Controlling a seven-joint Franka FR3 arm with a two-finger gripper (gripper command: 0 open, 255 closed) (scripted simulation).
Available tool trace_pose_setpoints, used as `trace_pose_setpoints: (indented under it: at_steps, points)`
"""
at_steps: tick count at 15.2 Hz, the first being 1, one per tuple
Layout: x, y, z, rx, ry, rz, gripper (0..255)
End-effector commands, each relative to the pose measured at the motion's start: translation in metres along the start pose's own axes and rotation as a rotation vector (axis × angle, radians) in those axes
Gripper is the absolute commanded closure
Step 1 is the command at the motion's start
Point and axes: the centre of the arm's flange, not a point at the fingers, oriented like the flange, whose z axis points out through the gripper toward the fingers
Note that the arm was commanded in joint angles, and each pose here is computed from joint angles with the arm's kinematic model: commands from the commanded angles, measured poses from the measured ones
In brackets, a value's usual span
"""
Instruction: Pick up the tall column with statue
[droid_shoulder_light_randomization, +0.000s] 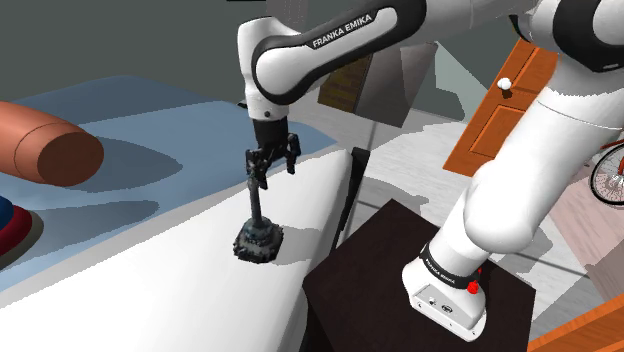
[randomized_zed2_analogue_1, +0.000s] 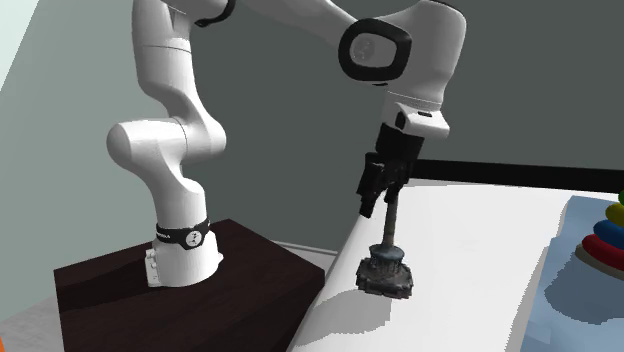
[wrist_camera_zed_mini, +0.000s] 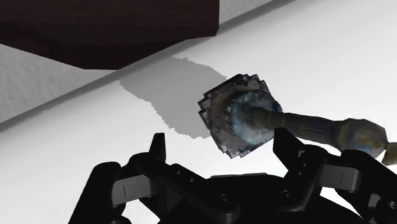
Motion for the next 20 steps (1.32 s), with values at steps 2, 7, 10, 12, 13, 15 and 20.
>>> trace_pose_setpoints:
  at_steps: [2,7,10,12,13,15,20]
  points:
    - [0.023,-0.026,0.031,-0.008,-0.035,-0.024,0]
    - [0.051,-0.069,0.080,-0.021,-0.090,-0.063,0]
    - [0.054,-0.069,0.090,-0.021,-0.090,-0.063,0]
    - [0.057,-0.069,0.101,-0.021,-0.090,-0.063,0]
    - [0.058,-0.069,0.106,-0.021,-0.090,-0.063,0]
    - [0.062,-0.070,0.119,-0.021,-0.090,-0.063,0]
    - [0.063,-0.069,0.122,-0.021,-0.090,-0.063,255]
